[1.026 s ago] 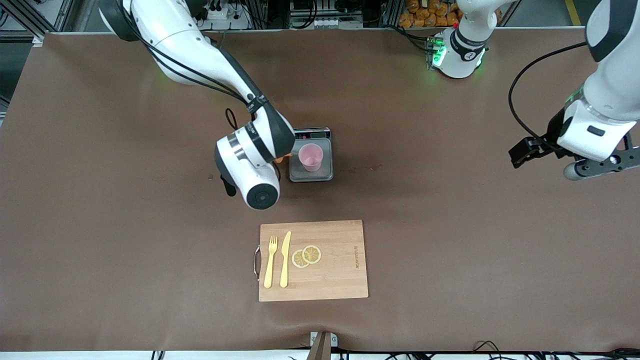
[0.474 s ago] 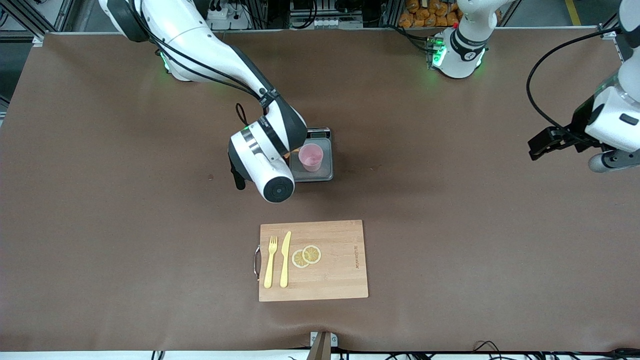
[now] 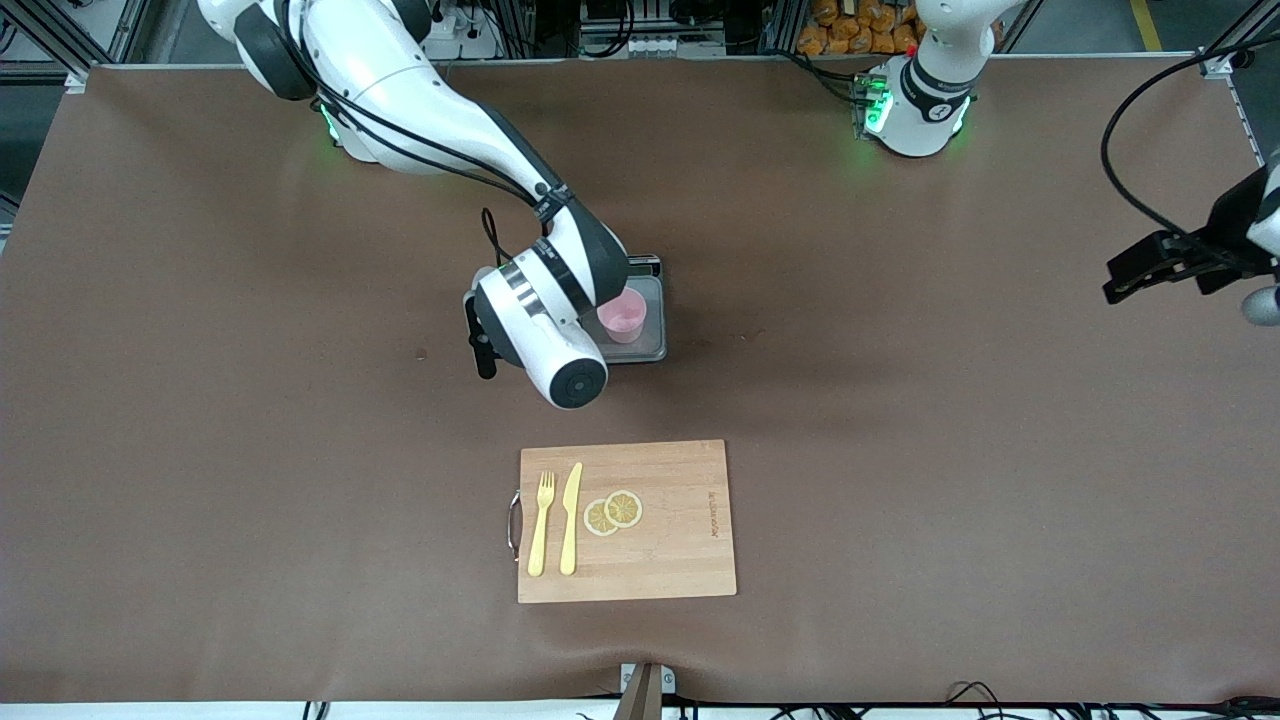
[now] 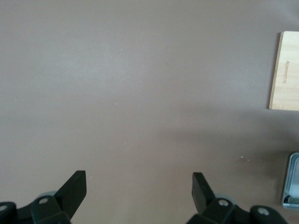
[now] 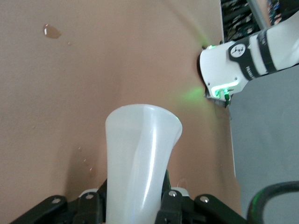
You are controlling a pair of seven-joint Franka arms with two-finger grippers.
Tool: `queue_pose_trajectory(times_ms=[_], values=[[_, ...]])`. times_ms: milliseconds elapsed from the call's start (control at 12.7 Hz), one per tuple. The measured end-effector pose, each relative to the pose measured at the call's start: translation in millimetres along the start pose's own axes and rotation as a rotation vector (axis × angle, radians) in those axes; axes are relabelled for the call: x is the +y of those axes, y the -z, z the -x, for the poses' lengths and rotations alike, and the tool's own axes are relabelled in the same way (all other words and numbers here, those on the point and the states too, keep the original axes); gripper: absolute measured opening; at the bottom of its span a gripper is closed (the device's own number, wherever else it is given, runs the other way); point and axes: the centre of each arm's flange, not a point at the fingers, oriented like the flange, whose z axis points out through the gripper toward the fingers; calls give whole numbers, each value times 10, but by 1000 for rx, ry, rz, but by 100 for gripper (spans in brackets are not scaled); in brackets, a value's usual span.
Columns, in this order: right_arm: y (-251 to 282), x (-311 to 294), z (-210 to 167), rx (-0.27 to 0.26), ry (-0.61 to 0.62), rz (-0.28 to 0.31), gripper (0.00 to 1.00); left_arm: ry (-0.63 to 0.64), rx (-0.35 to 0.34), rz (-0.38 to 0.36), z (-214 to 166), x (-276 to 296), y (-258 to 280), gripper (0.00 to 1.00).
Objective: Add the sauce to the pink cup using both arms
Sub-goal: 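Tilt the bottle over the cup with the right gripper while the left gripper withdraws, then hold the tilted sauce bottle over the pink cup with the right gripper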
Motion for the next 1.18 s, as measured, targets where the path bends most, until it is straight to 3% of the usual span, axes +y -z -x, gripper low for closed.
queue_pose_trajectory(times_ms=[237,711,1184], values=[[-18,27,62,29,1,11,39,-21,-18,30,173,-458,180,100],[-9,63,14,43,-7,39,39,-18,-25,28,322,-532,219,100],[163,74,15,30,-7,-2,39,-28,-35,28,330,-481,176,100]])
